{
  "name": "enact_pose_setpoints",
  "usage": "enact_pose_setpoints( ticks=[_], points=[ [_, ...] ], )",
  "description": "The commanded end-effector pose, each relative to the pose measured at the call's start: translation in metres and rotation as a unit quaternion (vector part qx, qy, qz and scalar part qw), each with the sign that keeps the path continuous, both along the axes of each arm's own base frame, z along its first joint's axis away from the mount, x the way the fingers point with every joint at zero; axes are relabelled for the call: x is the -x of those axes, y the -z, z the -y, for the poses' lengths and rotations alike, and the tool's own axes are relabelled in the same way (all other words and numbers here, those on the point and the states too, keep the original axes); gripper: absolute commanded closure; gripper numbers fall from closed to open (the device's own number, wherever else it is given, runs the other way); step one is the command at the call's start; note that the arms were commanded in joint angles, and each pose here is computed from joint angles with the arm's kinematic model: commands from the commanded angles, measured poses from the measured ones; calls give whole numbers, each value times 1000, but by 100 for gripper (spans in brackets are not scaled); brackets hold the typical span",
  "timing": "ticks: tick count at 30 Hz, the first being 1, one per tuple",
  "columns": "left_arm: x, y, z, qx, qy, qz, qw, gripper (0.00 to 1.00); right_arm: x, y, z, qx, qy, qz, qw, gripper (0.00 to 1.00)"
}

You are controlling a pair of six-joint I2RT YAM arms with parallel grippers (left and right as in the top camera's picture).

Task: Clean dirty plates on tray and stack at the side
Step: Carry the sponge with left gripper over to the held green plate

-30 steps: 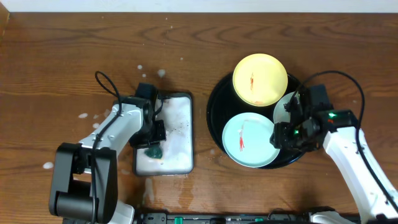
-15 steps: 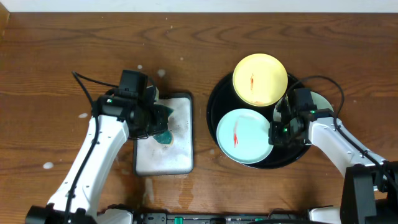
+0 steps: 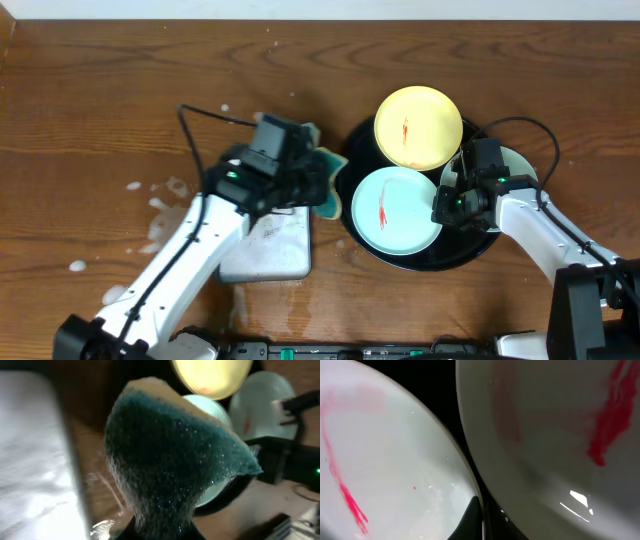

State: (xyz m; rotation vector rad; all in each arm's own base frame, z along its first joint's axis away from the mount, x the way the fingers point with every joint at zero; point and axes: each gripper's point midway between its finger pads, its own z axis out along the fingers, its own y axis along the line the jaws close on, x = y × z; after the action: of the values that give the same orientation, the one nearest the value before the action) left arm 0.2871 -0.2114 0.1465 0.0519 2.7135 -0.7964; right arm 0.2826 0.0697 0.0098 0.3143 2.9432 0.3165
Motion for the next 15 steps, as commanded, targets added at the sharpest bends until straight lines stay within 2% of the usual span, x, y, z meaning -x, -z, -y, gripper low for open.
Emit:
enact_pose_setpoints(
  ticks=[1,9,15],
  points=[
    [-5,3,28,17,-11,-6,1000,92,3,-1,-17,-19,-20,-2,1000,99],
    [-17,59,73,-9,9,-37,999,92,12,1,-26,1,-47,-8,999,99],
    [-23,93,114,5,32,-32,999,92,12,1,-26,3,-48,-8,999,99]
  ],
)
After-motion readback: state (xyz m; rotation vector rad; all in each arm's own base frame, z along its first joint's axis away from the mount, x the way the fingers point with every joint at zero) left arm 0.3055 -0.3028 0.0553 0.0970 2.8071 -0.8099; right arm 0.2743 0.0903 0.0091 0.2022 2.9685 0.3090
